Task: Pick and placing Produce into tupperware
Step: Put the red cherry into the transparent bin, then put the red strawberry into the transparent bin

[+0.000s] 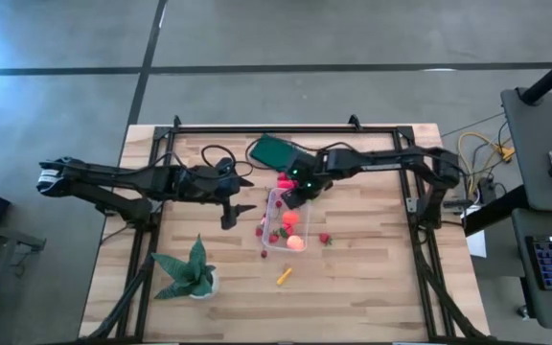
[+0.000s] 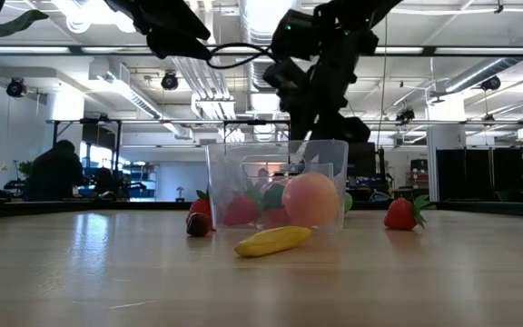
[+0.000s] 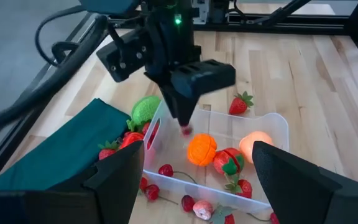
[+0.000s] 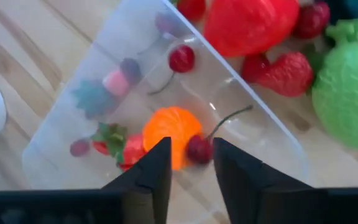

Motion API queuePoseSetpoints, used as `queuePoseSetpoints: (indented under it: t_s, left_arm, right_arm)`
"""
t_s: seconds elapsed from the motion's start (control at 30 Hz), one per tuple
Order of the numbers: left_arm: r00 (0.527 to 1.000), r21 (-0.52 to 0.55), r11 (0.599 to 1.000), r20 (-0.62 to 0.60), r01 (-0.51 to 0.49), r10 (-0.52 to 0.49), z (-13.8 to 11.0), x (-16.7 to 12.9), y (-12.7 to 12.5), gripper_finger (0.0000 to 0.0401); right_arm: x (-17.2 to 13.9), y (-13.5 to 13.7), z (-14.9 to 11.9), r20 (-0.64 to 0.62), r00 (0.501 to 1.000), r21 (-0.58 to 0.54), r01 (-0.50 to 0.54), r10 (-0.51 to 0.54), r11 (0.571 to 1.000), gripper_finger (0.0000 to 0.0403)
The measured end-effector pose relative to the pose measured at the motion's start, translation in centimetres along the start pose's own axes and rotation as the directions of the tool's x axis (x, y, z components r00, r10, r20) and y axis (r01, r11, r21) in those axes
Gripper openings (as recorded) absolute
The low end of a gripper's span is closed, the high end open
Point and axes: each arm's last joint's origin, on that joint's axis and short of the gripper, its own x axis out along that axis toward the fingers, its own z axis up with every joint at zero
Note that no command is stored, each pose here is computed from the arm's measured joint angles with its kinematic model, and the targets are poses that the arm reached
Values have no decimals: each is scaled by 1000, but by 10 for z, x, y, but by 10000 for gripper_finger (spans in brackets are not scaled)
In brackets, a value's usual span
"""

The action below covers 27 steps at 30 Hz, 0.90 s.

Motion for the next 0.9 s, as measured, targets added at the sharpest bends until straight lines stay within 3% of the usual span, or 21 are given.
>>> queuePoseSetpoints:
  t_s: [0.23,0.37,0.43,0.53,0.63,0.8,0.9]
  left_arm:
    - [1000,73,997,-22,23,-21,-2,-2,0,283]
    - [999,101,994,-20,52,-51,-1,-4,-1,283]
    - [997,100,992,-18,80,-78,-1,-5,-1,283]
    - [994,102,989,-25,108,-106,-2,-7,-2,283]
    - [992,108,987,-53,116,-111,-5,-9,-1,283]
    - [993,104,988,-32,113,-110,-3,-13,-1,283]
    - [994,101,989,-12,108,-107,-2,-14,0,283]
  right_arm:
    - [-19,22,7,156,987,-13,39,-37,999,196]
    - [-36,24,-6,171,981,-82,111,-95,990,220]
    - [-42,27,-19,170,977,-199,161,-128,967,226]
    - [-49,32,-42,171,965,-363,250,-199,897,228]
    - [-50,29,-63,133,932,-428,362,-338,828,228]
    - [-45,36,-77,128,926,-380,377,-356,845,228]
    - [-44,43,-83,163,923,-409,384,-347,828,228]
